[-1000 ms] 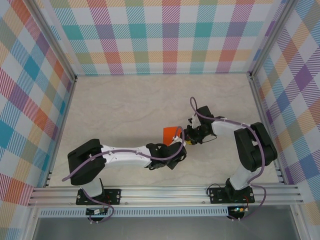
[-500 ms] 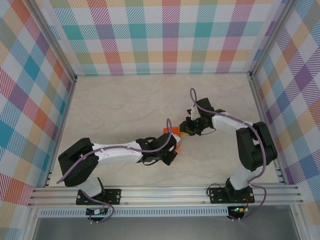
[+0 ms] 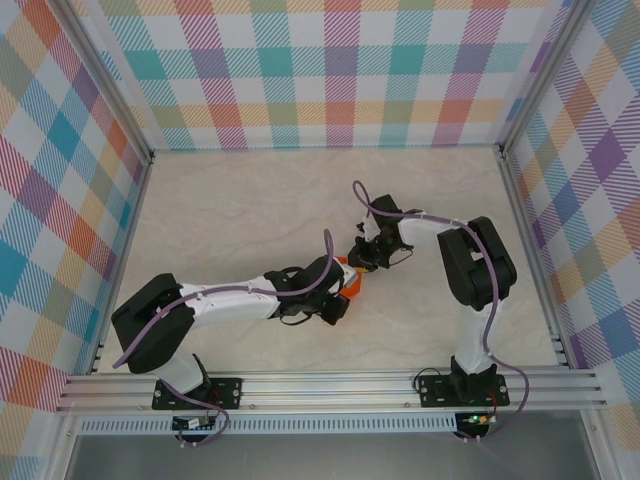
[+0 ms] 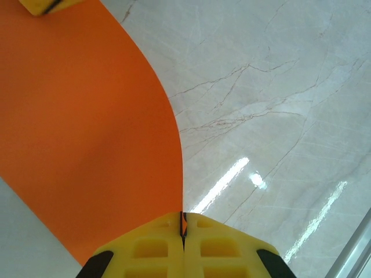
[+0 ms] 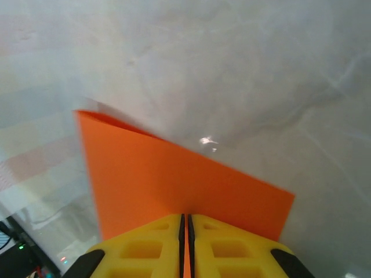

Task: Fold a paper plane with a square sheet of paper (pick it up from the middle)
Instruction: Third fold the triangle at the center of the table.

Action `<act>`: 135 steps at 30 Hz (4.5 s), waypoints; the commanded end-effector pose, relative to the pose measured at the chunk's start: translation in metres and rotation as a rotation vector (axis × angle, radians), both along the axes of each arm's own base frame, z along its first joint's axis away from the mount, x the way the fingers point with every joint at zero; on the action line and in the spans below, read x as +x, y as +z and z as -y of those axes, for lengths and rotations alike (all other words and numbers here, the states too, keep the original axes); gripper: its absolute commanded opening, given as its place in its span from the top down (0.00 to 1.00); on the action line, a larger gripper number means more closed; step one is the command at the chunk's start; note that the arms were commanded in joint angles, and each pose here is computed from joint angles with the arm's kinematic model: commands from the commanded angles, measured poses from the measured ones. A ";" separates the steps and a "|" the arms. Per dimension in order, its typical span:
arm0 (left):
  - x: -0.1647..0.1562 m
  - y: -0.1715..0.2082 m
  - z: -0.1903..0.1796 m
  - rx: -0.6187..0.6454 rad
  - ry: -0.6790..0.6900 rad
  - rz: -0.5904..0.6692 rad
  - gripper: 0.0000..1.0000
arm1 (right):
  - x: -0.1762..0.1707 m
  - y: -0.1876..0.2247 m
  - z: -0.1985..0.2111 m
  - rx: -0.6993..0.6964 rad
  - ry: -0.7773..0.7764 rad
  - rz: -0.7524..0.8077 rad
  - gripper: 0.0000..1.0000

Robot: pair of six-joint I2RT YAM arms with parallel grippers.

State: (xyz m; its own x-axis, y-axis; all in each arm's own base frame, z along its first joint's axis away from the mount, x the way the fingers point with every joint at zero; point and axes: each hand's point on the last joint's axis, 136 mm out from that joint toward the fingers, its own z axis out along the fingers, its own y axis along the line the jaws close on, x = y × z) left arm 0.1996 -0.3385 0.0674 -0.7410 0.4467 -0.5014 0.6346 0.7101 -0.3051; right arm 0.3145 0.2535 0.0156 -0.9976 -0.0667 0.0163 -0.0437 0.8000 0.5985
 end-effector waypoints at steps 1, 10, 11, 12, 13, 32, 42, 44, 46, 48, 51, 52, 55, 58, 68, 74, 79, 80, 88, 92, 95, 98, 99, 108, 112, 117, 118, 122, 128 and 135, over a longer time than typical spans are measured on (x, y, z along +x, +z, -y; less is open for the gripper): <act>0.003 0.003 0.000 -0.032 -0.021 -0.010 0.96 | -0.005 -0.012 0.005 -0.079 0.047 -0.002 0.88; 0.019 -0.005 -0.012 -0.024 0.030 -0.050 0.95 | -0.007 -0.020 0.010 -0.132 0.062 -0.002 0.88; 0.020 -0.007 -0.014 -0.021 0.036 -0.055 0.94 | -0.006 -0.020 0.010 -0.133 0.061 -0.001 0.88; 0.021 -0.009 -0.016 -0.016 0.043 -0.061 0.94 | -0.006 -0.021 0.010 -0.133 0.062 -0.001 0.88; 0.023 -0.011 -0.018 -0.012 0.049 -0.067 0.94 | -0.006 -0.020 0.010 -0.133 0.062 -0.001 0.88; 0.041 -0.030 -0.026 0.068 0.082 -0.080 0.92 | -0.007 -0.023 0.009 -0.144 0.070 -0.013 0.87; 0.045 -0.038 -0.033 0.119 0.104 -0.076 0.92 | -0.007 -0.026 0.009 -0.150 0.071 -0.017 0.87; 0.045 -0.040 -0.036 0.129 0.113 -0.075 0.92 | -0.007 -0.026 0.010 -0.152 0.070 -0.020 0.87; 0.046 -0.041 -0.036 0.134 0.117 -0.071 0.92 | -0.007 -0.026 0.009 -0.151 0.071 -0.018 0.87; 0.047 -0.040 -0.035 0.131 0.114 -0.070 0.92 | -0.008 -0.026 0.010 -0.152 0.071 -0.020 0.87; 0.048 -0.039 -0.033 0.126 0.111 -0.068 0.92 | -0.008 -0.026 0.010 -0.151 0.073 -0.019 0.87; 0.048 -0.039 -0.033 0.125 0.111 -0.067 0.92 | -0.008 -0.027 0.010 -0.152 0.073 -0.021 0.87; 0.048 -0.038 -0.031 0.114 0.104 -0.066 0.92 | -0.008 -0.027 0.010 -0.154 0.072 -0.024 0.87; 0.048 -0.039 -0.030 0.108 0.099 -0.068 0.91 | -0.009 -0.028 0.010 -0.156 0.072 -0.024 0.87; 0.049 -0.041 -0.030 0.120 0.101 -0.062 0.91 | -0.009 -0.030 0.011 -0.162 0.071 -0.028 0.87; 0.049 -0.049 -0.033 0.137 0.109 -0.074 0.91 | -0.009 -0.031 0.012 -0.166 0.071 -0.031 0.87; 0.045 -0.058 -0.037 0.158 0.119 -0.090 0.92 | -0.009 -0.028 0.012 -0.164 0.069 -0.026 0.86; 0.045 -0.059 -0.038 0.156 0.122 -0.093 0.92 | -0.008 -0.027 0.012 -0.167 0.064 -0.020 0.86; 0.038 -0.062 -0.046 0.163 0.133 -0.101 0.92 | 0.003 0.029 0.017 -0.117 -0.034 0.119 0.80; 0.035 -0.063 -0.047 0.159 0.132 -0.108 0.92 | -0.005 0.054 0.028 -0.077 -0.104 0.179 0.79; 0.035 -0.063 -0.048 0.154 0.132 -0.107 0.92 | -0.022 0.064 0.025 0.010 -0.114 0.185 0.81; 0.034 -0.063 -0.048 0.151 0.134 -0.108 0.92 | -0.037 0.064 0.023 0.064 -0.117 0.165 0.84; 0.033 -0.063 -0.049 0.148 0.135 -0.109 0.91 | -0.042 0.063 0.020 0.092 -0.113 0.152 0.85; 0.032 -0.056 -0.048 0.120 0.135 -0.103 0.91 | -0.069 0.047 -0.002 0.211 -0.078 0.055 0.90; 0.031 -0.058 -0.048 0.124 0.134 -0.108 0.92 | -0.071 0.041 -0.011 0.197 -0.055 0.043 0.89; 0.031 -0.059 -0.048 0.126 0.135 -0.109 0.91 | -0.071 0.028 -0.018 0.179 -0.042 0.015 0.89; 0.031 -0.059 -0.048 0.126 0.134 -0.109 0.92 | -0.071 0.027 -0.020 0.177 -0.038 0.012 0.90; 0.031 -0.060 -0.048 0.129 0.133 -0.111 0.91 | -0.073 0.024 -0.020 0.170 -0.030 0.003 0.89; 0.030 -0.060 -0.049 0.131 0.132 -0.112 0.91 | -0.074 0.036 -0.024 0.173 -0.020 0.022 0.88; 0.030 -0.059 -0.048 0.128 0.128 -0.111 0.91 | -0.072 0.025 -0.024 0.126 -0.023 0.005 0.87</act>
